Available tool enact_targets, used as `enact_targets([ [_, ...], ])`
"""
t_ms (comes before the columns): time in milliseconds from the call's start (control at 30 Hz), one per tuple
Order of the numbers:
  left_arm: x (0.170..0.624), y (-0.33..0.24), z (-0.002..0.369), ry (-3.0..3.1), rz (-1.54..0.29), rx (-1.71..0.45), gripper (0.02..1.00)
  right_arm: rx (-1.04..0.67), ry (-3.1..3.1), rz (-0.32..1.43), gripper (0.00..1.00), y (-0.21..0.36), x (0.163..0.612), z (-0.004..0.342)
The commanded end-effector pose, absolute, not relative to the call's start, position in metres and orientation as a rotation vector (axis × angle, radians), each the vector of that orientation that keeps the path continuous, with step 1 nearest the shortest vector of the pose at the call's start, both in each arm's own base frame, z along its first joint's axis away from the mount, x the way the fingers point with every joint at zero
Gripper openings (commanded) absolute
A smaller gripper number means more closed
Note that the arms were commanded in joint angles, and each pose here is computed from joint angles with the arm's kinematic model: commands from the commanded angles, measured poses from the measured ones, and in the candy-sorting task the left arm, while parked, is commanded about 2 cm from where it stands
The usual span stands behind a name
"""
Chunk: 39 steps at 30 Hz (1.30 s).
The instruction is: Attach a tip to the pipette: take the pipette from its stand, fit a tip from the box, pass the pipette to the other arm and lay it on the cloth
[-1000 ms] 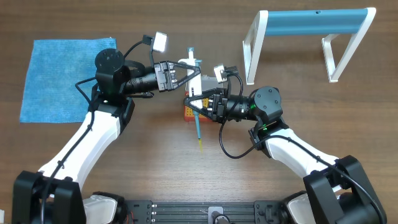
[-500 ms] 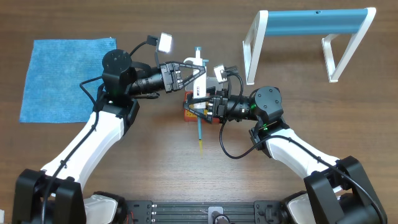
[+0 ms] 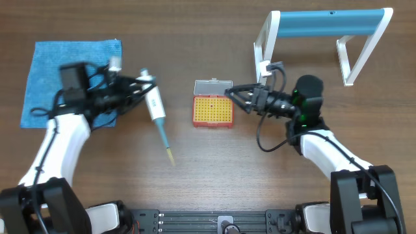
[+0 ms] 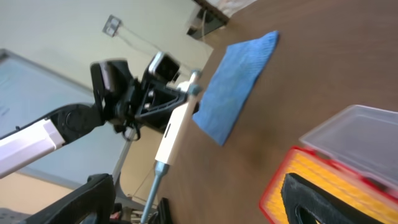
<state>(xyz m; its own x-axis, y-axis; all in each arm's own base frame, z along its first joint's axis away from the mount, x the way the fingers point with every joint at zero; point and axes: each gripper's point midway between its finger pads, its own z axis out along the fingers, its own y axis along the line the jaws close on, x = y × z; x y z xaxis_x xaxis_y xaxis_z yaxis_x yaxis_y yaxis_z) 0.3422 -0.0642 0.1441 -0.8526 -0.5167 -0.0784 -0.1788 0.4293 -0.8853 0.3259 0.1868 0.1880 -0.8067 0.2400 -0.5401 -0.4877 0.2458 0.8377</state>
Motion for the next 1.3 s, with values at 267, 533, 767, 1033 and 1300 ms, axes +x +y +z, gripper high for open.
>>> enact_targets([
  [267, 0.270, 0.096, 0.155, 2.722, -0.543, -0.707, 0.027, -0.117, 2.005, 1.509, 0.869, 0.154, 0.339, 0.165],
  [533, 0.317, 0.164, 0.274, 2.535, -0.175, -0.593, 0.027, 0.172, 2.202, 1.328, 0.869, 0.117, 0.346, 0.115],
  [767, 0.333, 0.176, 0.280, 2.522, -0.170, -0.592, 0.029, 0.205, 2.102, 1.139, 0.869, 0.099, 0.361, 0.152],
  [1033, 0.329, 0.187, 0.281, 2.480, -0.183, -0.736, 0.027, 0.239, 2.061, 1.031, 0.871, 0.087, 0.351, 0.179],
  [1300, 0.341, 0.200, 0.291, 2.411, -0.138, -0.705, 0.029, 0.226, 2.042, 1.029, 0.871, 0.087, 0.349, 0.187],
])
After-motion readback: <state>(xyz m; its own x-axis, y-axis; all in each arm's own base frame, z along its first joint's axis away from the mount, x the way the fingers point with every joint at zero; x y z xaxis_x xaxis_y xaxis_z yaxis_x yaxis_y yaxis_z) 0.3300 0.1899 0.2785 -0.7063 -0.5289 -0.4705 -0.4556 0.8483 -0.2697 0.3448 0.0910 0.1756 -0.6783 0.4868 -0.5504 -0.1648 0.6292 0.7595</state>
